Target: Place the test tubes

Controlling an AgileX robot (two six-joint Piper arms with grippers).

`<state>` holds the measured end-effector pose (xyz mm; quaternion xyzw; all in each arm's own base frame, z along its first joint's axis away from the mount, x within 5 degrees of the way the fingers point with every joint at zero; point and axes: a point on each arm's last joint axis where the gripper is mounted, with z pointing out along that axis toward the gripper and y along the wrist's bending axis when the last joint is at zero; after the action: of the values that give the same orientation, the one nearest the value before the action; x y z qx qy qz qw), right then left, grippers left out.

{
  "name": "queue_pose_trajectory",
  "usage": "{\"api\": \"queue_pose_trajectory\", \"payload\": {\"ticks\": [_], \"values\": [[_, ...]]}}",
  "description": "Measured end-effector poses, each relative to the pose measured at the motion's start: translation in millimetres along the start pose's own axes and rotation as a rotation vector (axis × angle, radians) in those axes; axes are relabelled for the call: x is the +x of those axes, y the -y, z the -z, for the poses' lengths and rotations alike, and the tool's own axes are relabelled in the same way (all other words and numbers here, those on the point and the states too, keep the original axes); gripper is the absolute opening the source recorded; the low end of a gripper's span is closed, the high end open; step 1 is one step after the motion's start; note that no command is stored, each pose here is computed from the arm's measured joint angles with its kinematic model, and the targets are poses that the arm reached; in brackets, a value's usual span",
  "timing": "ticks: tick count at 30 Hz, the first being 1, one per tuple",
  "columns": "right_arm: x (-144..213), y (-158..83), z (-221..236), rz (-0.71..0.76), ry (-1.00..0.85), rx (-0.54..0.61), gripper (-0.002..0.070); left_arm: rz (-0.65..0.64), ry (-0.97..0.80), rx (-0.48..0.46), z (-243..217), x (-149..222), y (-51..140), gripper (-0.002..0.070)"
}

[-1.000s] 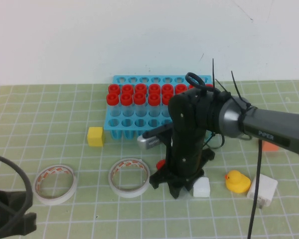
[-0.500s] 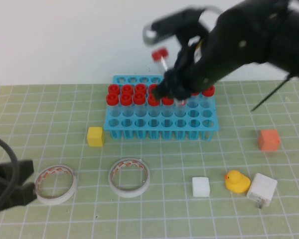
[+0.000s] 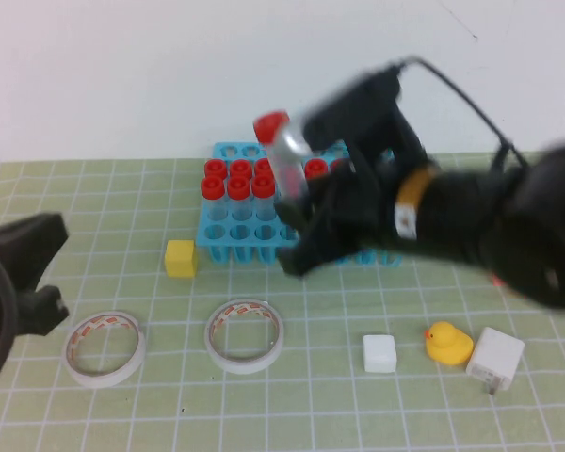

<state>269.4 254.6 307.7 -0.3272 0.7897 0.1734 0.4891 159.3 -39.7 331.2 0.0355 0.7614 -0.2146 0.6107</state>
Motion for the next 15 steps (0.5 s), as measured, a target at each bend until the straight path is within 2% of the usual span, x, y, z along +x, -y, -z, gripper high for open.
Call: {"api": "queue_pose_trajectory", "payload": {"ticks": [9,15], "values": [[61,-10,-1,-0.075,0.152,-0.072,0.0236,-0.144,0.09,0.207,2,-7,19.2,-0.0001],[64,-17,4,-0.037,0.271,-0.154,0.0236,-0.134,0.056,0.33,-1,-2,27.6,-0.0001]]}}
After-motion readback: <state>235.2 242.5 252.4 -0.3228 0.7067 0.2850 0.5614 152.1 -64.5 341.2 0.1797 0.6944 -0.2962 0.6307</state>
